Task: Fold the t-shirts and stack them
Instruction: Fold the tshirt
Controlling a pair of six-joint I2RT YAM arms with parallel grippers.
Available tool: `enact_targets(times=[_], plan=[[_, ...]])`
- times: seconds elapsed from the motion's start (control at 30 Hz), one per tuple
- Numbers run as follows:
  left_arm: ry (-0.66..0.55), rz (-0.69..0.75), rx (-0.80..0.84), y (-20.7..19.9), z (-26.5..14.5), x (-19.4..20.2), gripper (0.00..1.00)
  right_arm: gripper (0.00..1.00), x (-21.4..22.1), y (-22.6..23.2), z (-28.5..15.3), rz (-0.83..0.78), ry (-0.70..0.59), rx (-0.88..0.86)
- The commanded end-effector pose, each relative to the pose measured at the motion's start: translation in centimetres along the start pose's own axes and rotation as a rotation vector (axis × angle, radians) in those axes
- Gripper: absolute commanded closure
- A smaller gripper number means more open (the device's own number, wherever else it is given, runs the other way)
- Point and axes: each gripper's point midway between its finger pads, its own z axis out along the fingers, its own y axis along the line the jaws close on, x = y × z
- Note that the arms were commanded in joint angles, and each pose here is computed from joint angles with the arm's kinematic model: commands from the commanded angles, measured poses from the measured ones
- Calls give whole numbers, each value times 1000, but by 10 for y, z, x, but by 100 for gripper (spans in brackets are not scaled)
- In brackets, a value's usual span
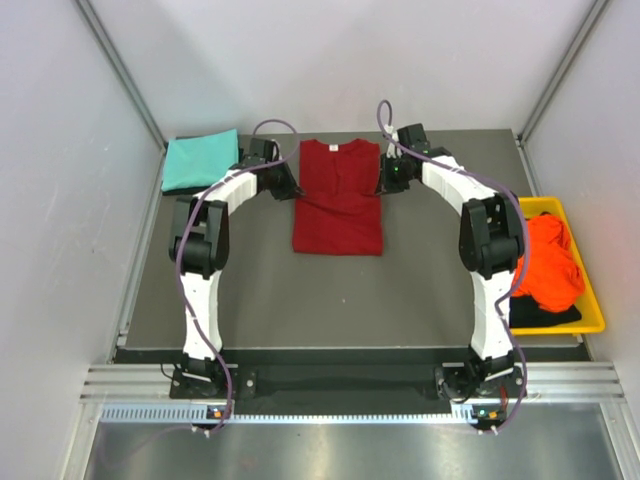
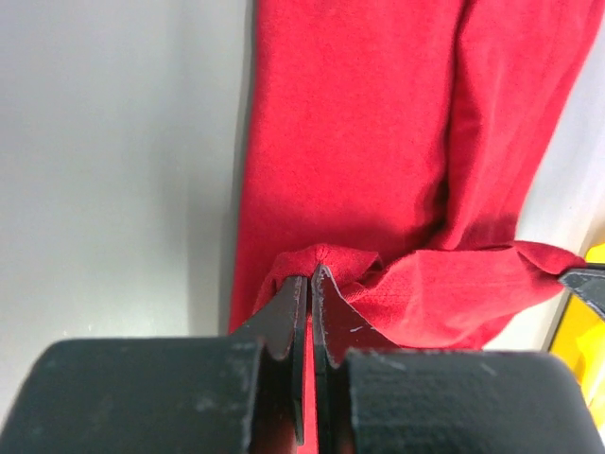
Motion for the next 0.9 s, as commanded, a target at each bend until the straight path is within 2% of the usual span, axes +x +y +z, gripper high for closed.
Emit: enact_targets(times=[0.0,0.23,0.5,0.63,0.87], plan=[[-96,31,43,-10,1,-33,100,100,-36,2,-4,-18,-98,-35],[-120,30,-8,1,5,-39,100,100,-42,-6,6,6,-102,-37],[-156,17,70,-10,-3,-47,100,100,-40,-12,3,41,-111,-61],[-176,16,86,-16,-10,-51,100,100,-47,-6,-8,41,-155,-77],[-152,17,100,-13,2,-51,100,100,-45,-9,0,53,-145,-86]])
